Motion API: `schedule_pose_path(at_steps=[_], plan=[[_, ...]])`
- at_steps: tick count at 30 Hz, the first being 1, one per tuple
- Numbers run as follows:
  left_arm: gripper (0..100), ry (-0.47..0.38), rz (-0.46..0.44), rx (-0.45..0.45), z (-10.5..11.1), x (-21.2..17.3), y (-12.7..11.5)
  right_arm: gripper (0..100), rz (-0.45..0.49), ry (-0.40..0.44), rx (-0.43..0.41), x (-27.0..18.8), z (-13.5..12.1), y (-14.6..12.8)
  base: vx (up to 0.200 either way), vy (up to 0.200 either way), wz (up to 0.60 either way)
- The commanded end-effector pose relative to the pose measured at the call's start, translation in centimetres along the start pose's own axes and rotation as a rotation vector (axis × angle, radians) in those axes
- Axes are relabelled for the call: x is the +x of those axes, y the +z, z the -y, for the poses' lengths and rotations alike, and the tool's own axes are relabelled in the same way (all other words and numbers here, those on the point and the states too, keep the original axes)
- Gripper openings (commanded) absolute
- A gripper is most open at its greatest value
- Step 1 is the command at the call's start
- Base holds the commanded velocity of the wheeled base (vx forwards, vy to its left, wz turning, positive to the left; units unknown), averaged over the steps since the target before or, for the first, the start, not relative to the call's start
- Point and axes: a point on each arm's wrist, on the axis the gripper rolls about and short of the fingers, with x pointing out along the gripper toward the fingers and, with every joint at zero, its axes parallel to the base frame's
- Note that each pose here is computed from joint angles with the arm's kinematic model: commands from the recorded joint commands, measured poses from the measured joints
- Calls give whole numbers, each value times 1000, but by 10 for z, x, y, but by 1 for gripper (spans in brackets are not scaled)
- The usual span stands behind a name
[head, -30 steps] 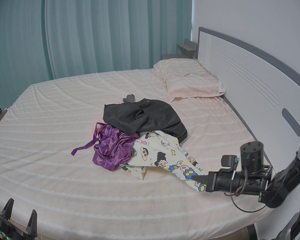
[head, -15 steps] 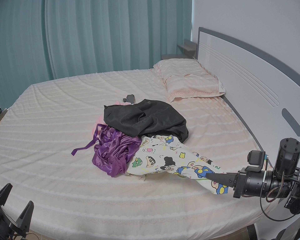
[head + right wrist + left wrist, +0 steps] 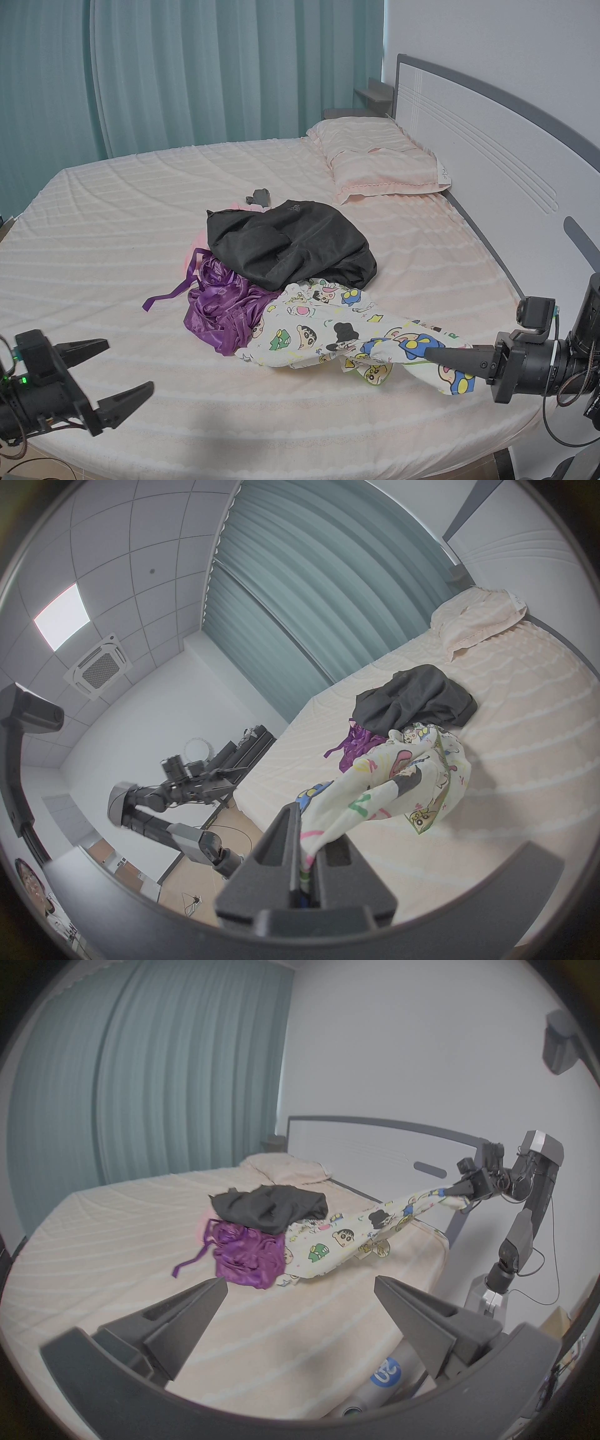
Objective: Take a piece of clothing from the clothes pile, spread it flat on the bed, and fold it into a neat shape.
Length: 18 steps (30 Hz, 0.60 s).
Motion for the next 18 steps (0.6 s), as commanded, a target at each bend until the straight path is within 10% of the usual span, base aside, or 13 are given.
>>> schedule_pose_path(at_steps=[1, 18], plan=[[100, -184, -263, 37, 36, 117, -23, 0, 31, 78, -34, -10, -11, 8, 0, 0, 0], [100, -198, -134, -33, 106, 165, -43, 0, 27, 105, -52, -9, -17, 7, 0, 0, 0]])
